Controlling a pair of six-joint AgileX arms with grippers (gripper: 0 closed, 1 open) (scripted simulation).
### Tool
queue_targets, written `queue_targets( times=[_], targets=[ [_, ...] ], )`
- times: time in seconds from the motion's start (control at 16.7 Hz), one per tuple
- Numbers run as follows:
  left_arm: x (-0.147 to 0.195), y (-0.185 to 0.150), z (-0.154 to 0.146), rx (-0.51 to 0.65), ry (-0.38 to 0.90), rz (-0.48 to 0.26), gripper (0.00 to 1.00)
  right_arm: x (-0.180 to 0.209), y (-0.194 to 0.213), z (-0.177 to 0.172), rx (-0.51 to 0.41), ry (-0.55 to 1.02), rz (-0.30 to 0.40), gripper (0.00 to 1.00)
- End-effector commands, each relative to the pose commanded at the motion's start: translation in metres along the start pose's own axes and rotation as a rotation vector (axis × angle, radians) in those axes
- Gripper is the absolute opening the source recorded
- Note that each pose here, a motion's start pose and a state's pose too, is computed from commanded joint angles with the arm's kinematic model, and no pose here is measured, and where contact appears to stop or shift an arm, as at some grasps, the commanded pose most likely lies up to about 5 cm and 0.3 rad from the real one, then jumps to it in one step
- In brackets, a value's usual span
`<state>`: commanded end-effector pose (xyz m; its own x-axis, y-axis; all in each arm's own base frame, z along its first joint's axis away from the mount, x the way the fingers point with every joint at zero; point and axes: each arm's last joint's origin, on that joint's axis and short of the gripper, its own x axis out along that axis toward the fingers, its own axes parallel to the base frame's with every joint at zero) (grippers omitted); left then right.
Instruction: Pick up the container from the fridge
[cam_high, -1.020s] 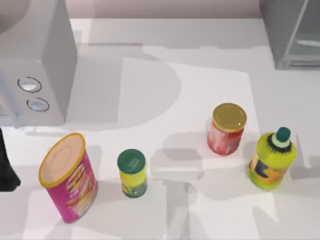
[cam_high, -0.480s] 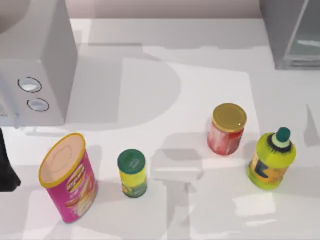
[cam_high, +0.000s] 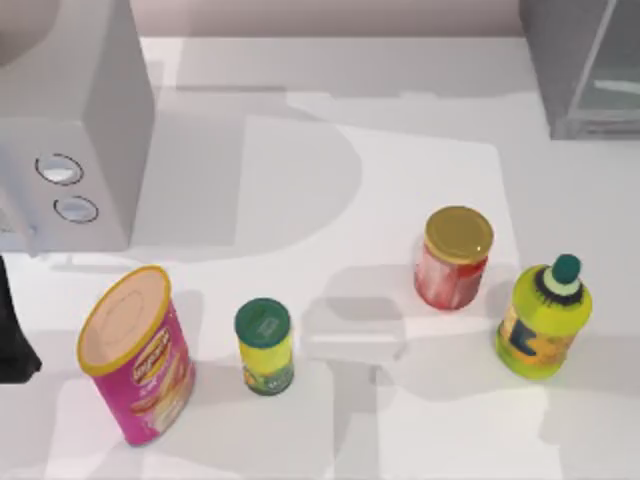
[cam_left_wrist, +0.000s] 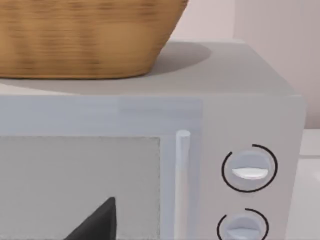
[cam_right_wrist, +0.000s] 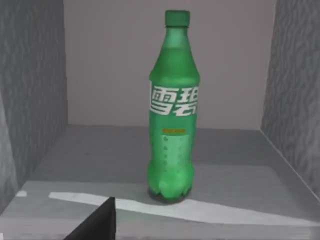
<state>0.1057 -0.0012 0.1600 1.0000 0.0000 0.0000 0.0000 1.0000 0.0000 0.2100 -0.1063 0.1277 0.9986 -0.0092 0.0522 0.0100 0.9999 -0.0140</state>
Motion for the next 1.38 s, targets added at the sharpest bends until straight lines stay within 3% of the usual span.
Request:
queue_targets(
  times=[0.24,0.72,1.08,1.38],
  targets=[
    [0.0,0.0,0.0,0.0,0.0,0.0,1.0,-0.006,0.004,-0.017,0.014,0.05,0.01,1.0],
    [0.0,0.0,0.0,0.0,0.0,0.0,1.0,0.01,-0.006,-0.005,-0.028,0.002,-0.019,1.0],
    [0.0,0.0,0.0,0.0,0.0,0.0,1.0,0.096,-0.03,0.034,-0.103,-0.112,-0.052,1.0],
    [0.0,0.0,0.0,0.0,0.0,0.0,1.0,0.168,-0.017,0.025,-0.049,-0.057,-0.031,1.0]
  ],
)
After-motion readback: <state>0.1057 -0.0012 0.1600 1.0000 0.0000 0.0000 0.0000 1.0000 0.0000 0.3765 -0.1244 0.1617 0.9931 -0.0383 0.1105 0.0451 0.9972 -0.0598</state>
